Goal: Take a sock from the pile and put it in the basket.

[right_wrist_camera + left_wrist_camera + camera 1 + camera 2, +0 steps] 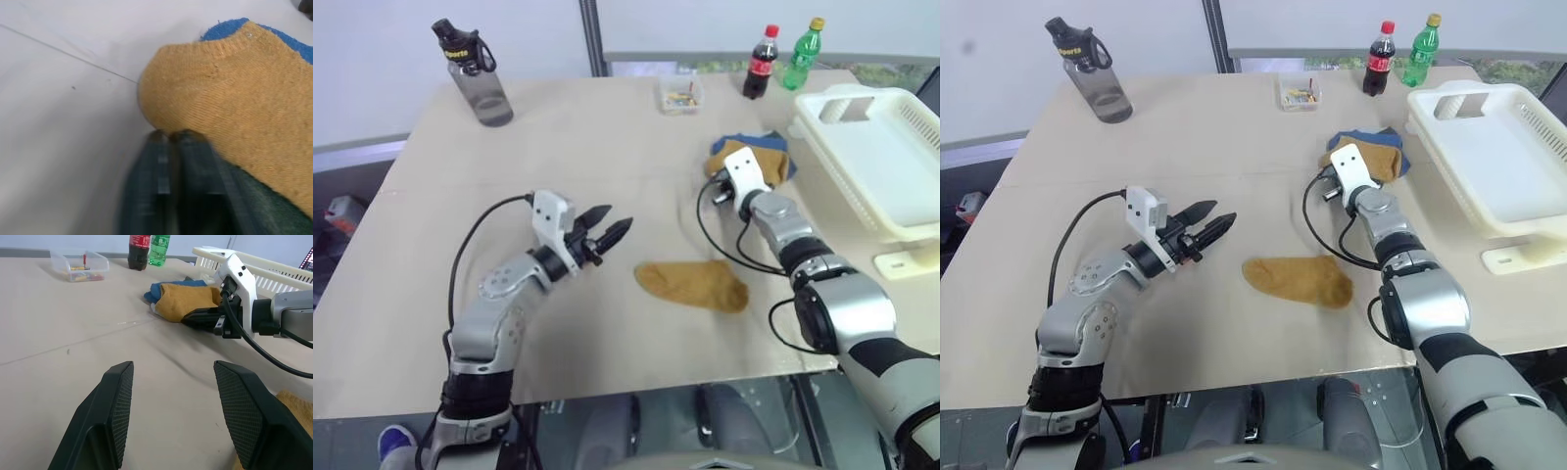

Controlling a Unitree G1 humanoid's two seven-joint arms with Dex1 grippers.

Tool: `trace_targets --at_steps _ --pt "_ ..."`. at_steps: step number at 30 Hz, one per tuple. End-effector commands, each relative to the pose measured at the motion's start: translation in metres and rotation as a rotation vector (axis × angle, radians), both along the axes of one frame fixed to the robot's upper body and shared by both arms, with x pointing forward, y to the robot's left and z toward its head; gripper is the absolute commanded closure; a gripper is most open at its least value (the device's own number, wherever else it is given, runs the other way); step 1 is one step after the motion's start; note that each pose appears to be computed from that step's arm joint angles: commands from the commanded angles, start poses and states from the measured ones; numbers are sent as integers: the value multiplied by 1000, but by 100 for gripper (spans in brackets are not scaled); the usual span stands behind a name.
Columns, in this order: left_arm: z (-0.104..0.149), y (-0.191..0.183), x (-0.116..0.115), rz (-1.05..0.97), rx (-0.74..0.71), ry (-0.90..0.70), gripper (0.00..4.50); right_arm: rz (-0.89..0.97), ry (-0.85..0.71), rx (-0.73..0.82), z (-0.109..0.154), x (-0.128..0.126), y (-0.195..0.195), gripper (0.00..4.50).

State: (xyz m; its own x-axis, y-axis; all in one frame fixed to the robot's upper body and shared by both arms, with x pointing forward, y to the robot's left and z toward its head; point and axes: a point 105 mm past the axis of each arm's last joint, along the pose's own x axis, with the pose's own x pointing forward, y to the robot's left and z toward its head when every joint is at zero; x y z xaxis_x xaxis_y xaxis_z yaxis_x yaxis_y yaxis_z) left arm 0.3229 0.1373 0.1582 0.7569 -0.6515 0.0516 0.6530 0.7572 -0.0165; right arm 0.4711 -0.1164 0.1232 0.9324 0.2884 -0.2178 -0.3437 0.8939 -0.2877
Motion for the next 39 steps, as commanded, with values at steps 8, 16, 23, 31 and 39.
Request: trace_targets --at_steps 8,16,23,31,39 --pt "10 1 -3 15 -8 -46 173 -99 -99 36 26 9 -1 170" --pt "7 10 -10 68 -6 -48 173 -86 -108 39 27 8 7 391" --pt "3 7 -9 69 -12 -41 173 -5 -104 54 25 5 20 449" --pt "0 9 -5 63 -10 -36 173 215 -73 78 17 -8 51 449" --pt "-5 11 -1 61 -5 -20 173 387 -94 71 17 -36 80 449"
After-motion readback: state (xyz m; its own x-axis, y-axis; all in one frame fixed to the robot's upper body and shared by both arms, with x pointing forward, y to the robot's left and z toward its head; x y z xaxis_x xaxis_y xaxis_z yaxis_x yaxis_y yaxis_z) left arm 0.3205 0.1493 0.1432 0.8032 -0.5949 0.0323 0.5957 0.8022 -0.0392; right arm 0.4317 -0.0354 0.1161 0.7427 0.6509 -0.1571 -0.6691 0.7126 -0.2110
